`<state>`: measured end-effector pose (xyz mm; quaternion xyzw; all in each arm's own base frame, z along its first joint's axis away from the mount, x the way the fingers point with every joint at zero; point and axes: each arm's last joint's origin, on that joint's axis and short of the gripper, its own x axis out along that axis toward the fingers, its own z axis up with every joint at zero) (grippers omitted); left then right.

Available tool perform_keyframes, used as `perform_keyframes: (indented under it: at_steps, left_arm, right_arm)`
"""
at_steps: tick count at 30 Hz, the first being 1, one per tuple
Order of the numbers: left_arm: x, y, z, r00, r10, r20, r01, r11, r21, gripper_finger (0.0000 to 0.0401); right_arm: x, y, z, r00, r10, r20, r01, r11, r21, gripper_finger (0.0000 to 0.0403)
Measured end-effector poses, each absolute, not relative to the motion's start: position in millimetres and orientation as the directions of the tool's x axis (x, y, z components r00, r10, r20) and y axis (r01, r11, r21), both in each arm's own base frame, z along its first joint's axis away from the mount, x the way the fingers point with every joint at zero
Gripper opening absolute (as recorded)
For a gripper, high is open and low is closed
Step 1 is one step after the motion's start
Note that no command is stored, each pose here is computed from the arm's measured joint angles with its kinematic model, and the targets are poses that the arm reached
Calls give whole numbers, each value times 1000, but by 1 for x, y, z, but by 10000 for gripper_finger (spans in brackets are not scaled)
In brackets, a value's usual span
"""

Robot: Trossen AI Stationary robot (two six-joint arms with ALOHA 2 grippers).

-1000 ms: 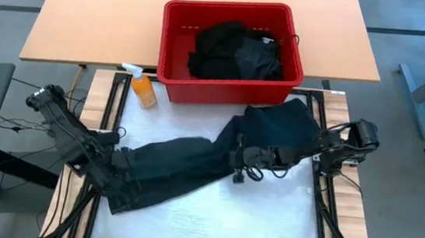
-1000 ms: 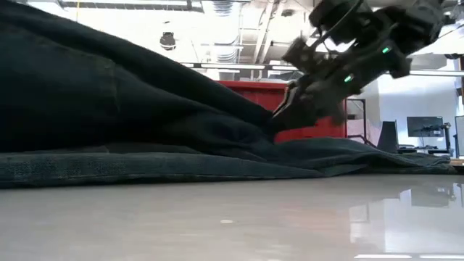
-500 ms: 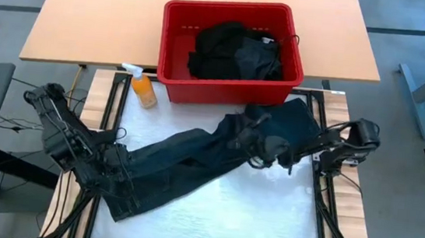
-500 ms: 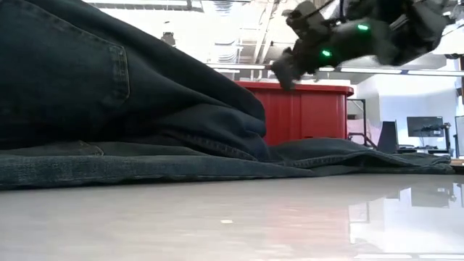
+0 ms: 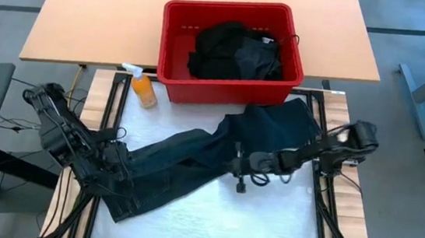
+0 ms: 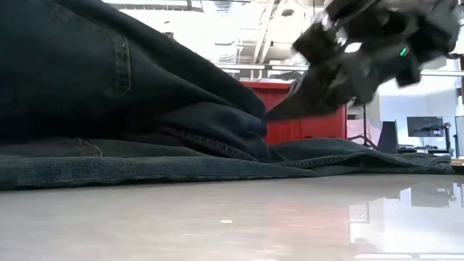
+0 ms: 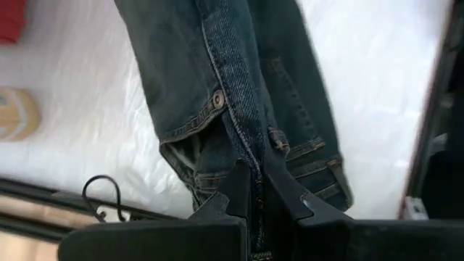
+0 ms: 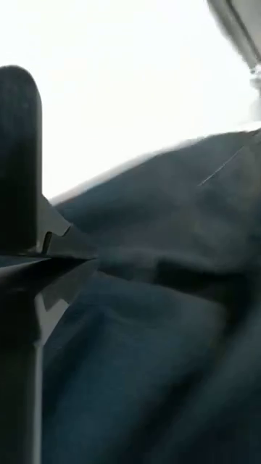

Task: Fold Laundry from Bin
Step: Fold the dark blue pants

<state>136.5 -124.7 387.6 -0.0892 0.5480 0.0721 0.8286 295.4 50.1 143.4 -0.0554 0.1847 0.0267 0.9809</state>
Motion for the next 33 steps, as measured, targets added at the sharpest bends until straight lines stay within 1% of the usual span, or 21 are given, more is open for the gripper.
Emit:
perform_keyframes:
  at_steps: [4, 6, 7, 9, 12, 15, 17, 20, 22, 24, 25, 26, 27, 29, 31, 33]
  left_arm:
    - [135, -122, 406, 454, -8, -891, -207, 972, -114, 0]
    - [134, -121, 414, 480, -29, -877, -192, 972, -137, 0]
    - [134, -121, 417, 495, -39, -868, -183, 972, -148, 0]
    - [134, -122, 424, 527, -63, -848, -170, 969, -178, 0]
    - [132, -128, 432, 571, -131, -811, -120, 963, -240, 0]
    - [131, -136, 438, 605, -194, -772, -73, 952, -296, 0]
    - [130, -139, 440, 619, -208, -758, -57, 950, -307, 0]
    - [128, -141, 441, 637, -203, -744, -52, 951, -304, 0]
    - [127, -142, 441, 646, -193, -739, -56, 953, -298, 0]
    - [126, -143, 440, 650, -188, -736, -58, 954, -296, 0]
    - [127, -145, 440, 652, -181, -736, -63, 954, -291, 0]
    - [127, -146, 439, 649, -178, -740, -62, 956, -285, 0]
    - [128, -148, 437, 644, -174, -745, -61, 959, -277, 0]
    - [132, -155, 433, 634, -160, -757, -61, 965, -255, 0]
    - [138, -164, 426, 613, -135, -779, -63, 974, -218, 0]
    - [146, -177, 415, 585, -104, -805, -64, 983, -174, 0]
  right_arm:
    - [318, 43, 130, 954, 7, -298, -46, 991, -123, 14]
    - [329, 37, 121, 953, -38, -301, -13, 986, -165, 17]
    - [336, 33, 119, 951, -74, -301, 15, 980, -196, 20]
    - [349, 24, 116, 939, -188, -286, 102, 951, -291, 22]
    - [365, 10, 122, 899, -376, -223, 246, 857, -453, 20]
    - [376, -5, 140, 867, -480, -130, 343, 767, -542, 19]
    - [383, -15, 152, 859, -507, -73, 389, 739, -550, 19]
    - [393, -37, 157, 836, -547, -47, 443, 724, -529, 19]
    - [397, -49, 147, 834, -548, -68, 444, 739, -507, 19]
    - [400, -54, 129, 854, -508, -111, 394, 771, -500, 19]
    - [401, -56, 120, 852, -510, -122, 387, 768, -511, 19]
    - [402, -58, 111, 837, -531, -131, 385, 742, -549, 19]
    - [403, -60, 104, 812, -573, -114, 405, 693, -596, 19]
    - [402, -62, 95, 756, -652, -51, 442, 567, -696, 19]
    - [400, -66, 93, 708, -705, 45, 496, 451, -742, 19]
    - [398, -68, 94, 674, -730, 118, 539, 376, -754, 19]
